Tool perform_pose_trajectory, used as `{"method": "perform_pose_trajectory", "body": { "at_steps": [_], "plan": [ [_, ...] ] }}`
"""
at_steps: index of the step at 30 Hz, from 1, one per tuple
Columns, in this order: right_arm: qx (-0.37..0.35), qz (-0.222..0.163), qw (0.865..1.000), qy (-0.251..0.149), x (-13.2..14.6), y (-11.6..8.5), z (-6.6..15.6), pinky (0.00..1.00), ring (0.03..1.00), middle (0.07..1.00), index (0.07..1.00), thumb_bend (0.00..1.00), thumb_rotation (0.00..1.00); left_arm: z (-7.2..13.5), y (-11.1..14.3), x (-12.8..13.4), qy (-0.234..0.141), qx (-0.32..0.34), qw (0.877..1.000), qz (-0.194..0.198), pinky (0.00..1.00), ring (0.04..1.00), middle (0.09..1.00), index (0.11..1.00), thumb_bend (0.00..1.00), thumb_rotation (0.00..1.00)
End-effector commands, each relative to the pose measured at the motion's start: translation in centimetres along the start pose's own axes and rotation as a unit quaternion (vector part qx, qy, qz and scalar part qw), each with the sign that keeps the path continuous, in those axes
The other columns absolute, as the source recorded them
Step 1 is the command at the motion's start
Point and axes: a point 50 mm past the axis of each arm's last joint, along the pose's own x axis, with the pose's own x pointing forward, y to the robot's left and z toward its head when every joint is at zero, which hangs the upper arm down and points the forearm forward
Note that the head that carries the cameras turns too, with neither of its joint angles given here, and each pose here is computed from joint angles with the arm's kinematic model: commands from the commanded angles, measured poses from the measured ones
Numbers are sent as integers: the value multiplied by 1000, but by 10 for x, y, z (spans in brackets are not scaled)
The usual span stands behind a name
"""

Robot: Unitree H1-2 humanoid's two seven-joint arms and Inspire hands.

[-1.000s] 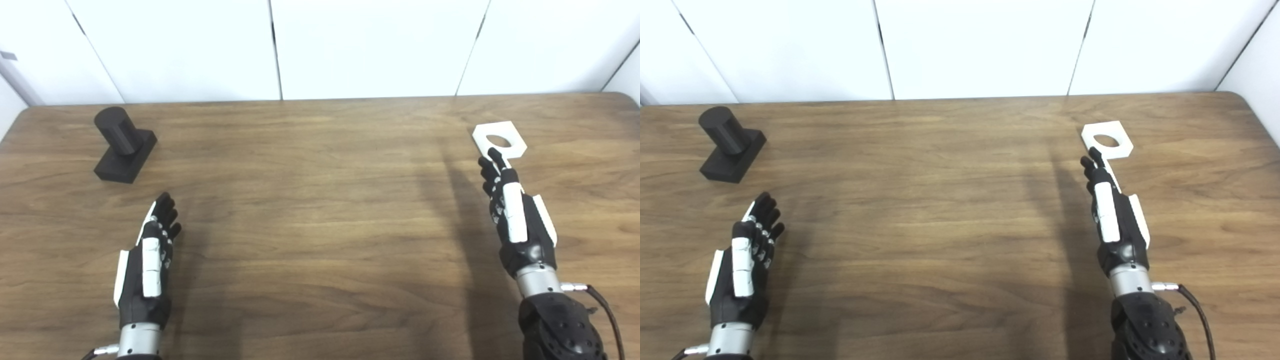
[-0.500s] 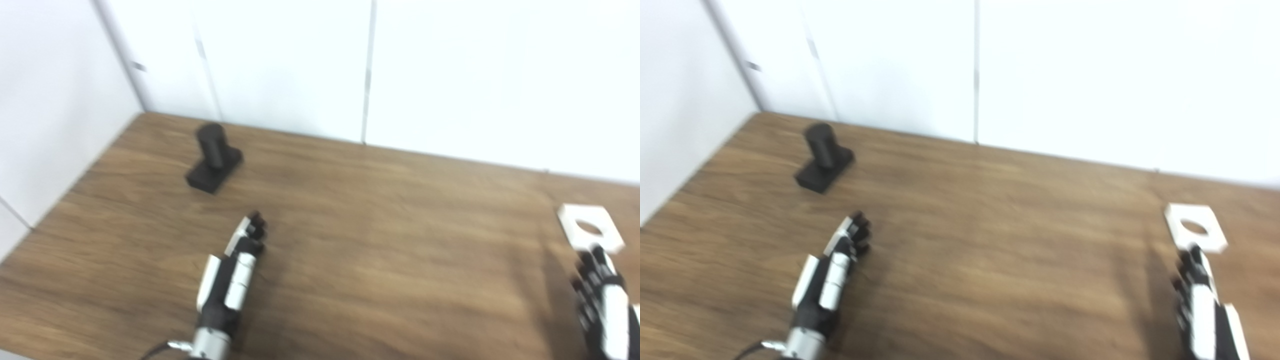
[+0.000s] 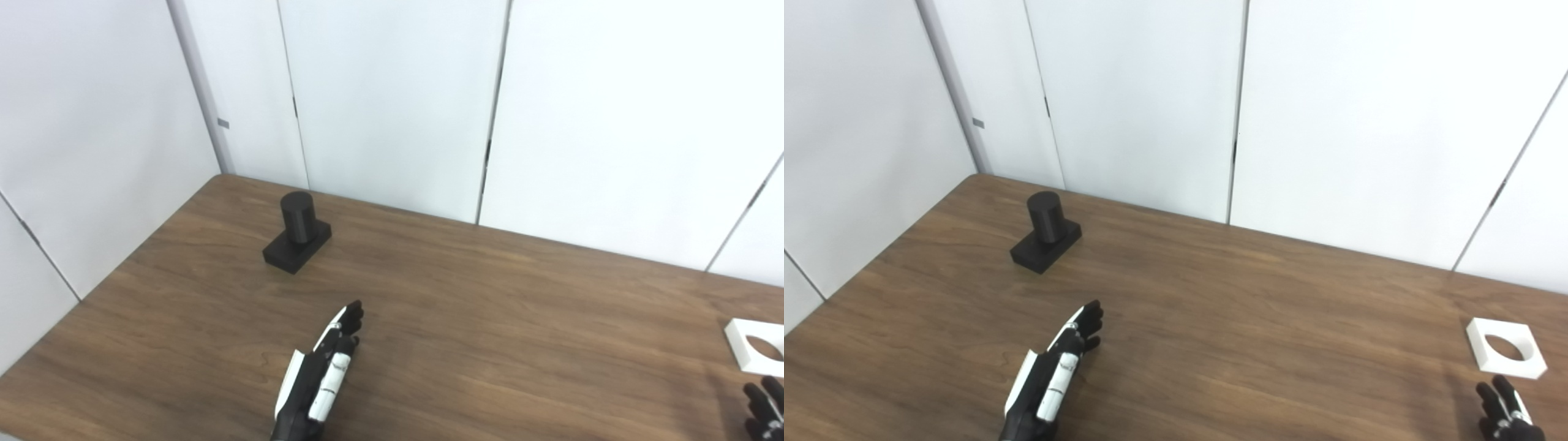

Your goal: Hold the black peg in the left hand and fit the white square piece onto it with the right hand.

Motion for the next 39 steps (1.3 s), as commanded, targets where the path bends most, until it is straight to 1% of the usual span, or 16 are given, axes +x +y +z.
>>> {"method": "perform_pose_trajectory", "body": {
  "at_steps": [1, 2, 4, 5, 6, 8, 11, 14, 15, 17, 20, 22, 23, 26, 31, 39],
  "plan": [
    [-24, 2, 1000, 17, -22, -17, -7, 1000, 988, 930, 937, 724, 1000, -7, -29, -7, 22, -22, 999, 11, 924, 942, 945, 947, 602, 852],
    [-24, 3, 1000, 16, -22, -17, -7, 1000, 990, 931, 940, 712, 1000, -7, -29, -7, 19, -12, 1000, 10, 928, 945, 952, 955, 552, 778],
    [-27, 4, 999, 15, -23, -17, -8, 1000, 993, 935, 943, 707, 1000, -7, -28, -8, 14, 5, 1000, 12, 921, 945, 956, 962, 511, 706],
    [-30, 5, 999, 13, -23, -18, -8, 1000, 994, 938, 947, 703, 1000, -6, -28, -9, 12, 14, 1000, 17, 909, 936, 950, 956, 495, 620],
    [-31, 6, 999, 12, -24, -18, -8, 1000, 996, 942, 950, 687, 1000, -5, -28, -10, 9, 26, 999, 22, 891, 919, 942, 950, 505, 511],
    [-30, 7, 999, 9, -24, -19, -8, 1000, 997, 948, 955, 664, 1000, 1, -27, -10, -3, 55, 998, 35, 859, 893, 924, 933, 535, 355],
    [-37, 4, 999, 8, -24, -20, -9, 1000, 993, 942, 951, 656, 1000, 19, -19, -2, -26, 138, 987, 79, 837, 886, 902, 909, 593, 277],
    [-54, 0, 998, 11, -24, -20, -10, 1000, 981, 928, 941, 681, 1000, 40, -2, 11, -35, 234, 962, 138, 835, 878, 887, 889, 703, 318],
    [-55, 1, 998, 10, -24, -19, -11, 1000, 979, 926, 939, 679, 1000, 45, 4, 14, -33, 252, 955, 151, 826, 870, 882, 889, 727, 339],
    [-58, 2, 998, 9, -24, -18, -12, 1000, 970, 922, 939, 689, 1000, 54, 18, 22, -28, 284, 943, 173, 867, 894, 903, 903, 743, 333],
    [-67, 0, 998, 7, -24, -17, -12, 1000, 960, 914, 937, 713, 1000, 62, 42, 35, -24, 324, 924, 201, 859, 901, 911, 901, 802, 345],
    [-67, -1, 998, 6, -24, -16, -13, 1000, 953, 906, 931, 704, 1000, 64, 54, 42, -17, 350, 911, 217, 851, 901, 914, 899, 837, 382],
    [-64, -2, 998, 6, -24, -16, -13, 1000, 951, 902, 927, 706, 1000, 65, 59, 47, -15, 362, 905, 224, 809, 891, 908, 894, 853, 405],
    [-63, -2, 998, 6, -25, -14, -12, 1000, 947, 899, 922, 723, 1000, 67, 73, 59, -9, 392, 889, 235, 760, 897, 903, 895, 876, 470],
    [-69, 0, 998, 5, -26, -13, -11, 1000, 957, 896, 918, 727, 1000, 70, 92, 83, 8, 447, 858, 253, 781, 889, 892, 854, 938, 542],
    [-68, 1, 998, 0, -27, -12, -11, 1000, 944, 885, 903, 695, 1000, 63, 100, 112, 43, 478, 842, 246, 832, 903, 891, 840, 952, 590]
  ]
}}
